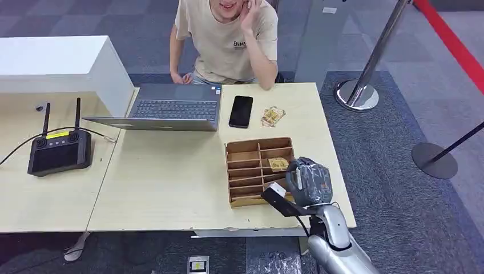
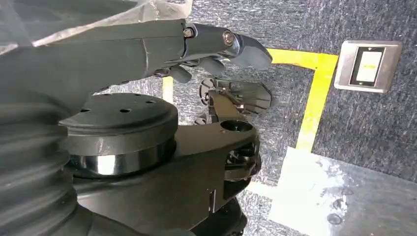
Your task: Pass the card to the sensor for recognition and then transmit it.
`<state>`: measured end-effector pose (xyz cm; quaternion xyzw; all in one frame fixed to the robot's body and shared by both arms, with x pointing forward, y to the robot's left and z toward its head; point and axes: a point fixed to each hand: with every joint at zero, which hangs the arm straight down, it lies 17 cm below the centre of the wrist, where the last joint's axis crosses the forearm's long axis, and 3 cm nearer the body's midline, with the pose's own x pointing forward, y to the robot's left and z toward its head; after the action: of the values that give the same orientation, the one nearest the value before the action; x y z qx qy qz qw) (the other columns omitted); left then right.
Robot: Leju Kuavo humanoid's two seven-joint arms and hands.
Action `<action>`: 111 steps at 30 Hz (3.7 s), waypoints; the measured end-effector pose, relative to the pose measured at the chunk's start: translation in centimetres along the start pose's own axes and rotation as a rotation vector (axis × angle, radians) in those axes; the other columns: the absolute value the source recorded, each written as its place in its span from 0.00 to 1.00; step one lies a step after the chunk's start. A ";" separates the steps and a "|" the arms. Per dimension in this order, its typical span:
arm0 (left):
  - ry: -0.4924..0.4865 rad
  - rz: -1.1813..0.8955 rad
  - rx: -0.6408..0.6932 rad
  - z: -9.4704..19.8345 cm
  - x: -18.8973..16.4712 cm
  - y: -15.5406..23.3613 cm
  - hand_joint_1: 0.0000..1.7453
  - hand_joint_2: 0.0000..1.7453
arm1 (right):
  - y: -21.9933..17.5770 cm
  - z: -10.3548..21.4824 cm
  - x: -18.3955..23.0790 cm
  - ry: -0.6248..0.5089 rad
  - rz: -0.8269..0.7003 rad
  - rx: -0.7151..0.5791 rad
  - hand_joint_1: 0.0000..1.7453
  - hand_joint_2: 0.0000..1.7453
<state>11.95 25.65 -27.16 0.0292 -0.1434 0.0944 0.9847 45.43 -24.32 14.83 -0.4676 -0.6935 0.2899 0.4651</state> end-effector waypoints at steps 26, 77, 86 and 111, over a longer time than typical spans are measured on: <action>0.002 -0.006 -0.015 0.1 -0.1 -0.7 0.00 1.00 | 0.5 -1.5 0.1 0.005 0.004 0.012 0.42 1.00; 0.006 0.000 -0.013 0.2 -0.3 -1.1 0.00 1.00 | 0.4 -1.2 0.5 -0.057 0.024 0.016 1.00 1.00; -0.028 -0.009 -0.014 0.2 0.3 -1.1 0.00 1.00 | -3.2 -3.3 2.9 -0.129 -0.081 -0.095 1.00 1.00; -0.020 -0.010 -0.008 0.1 0.2 -1.0 0.00 1.00 | -7.2 -6.7 1.3 -0.002 -0.180 -0.205 0.00 1.00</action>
<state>12.27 24.71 -27.00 0.0272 -0.1535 0.0885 0.9838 48.72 -26.18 24.00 -0.4482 -0.7592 0.1752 0.4382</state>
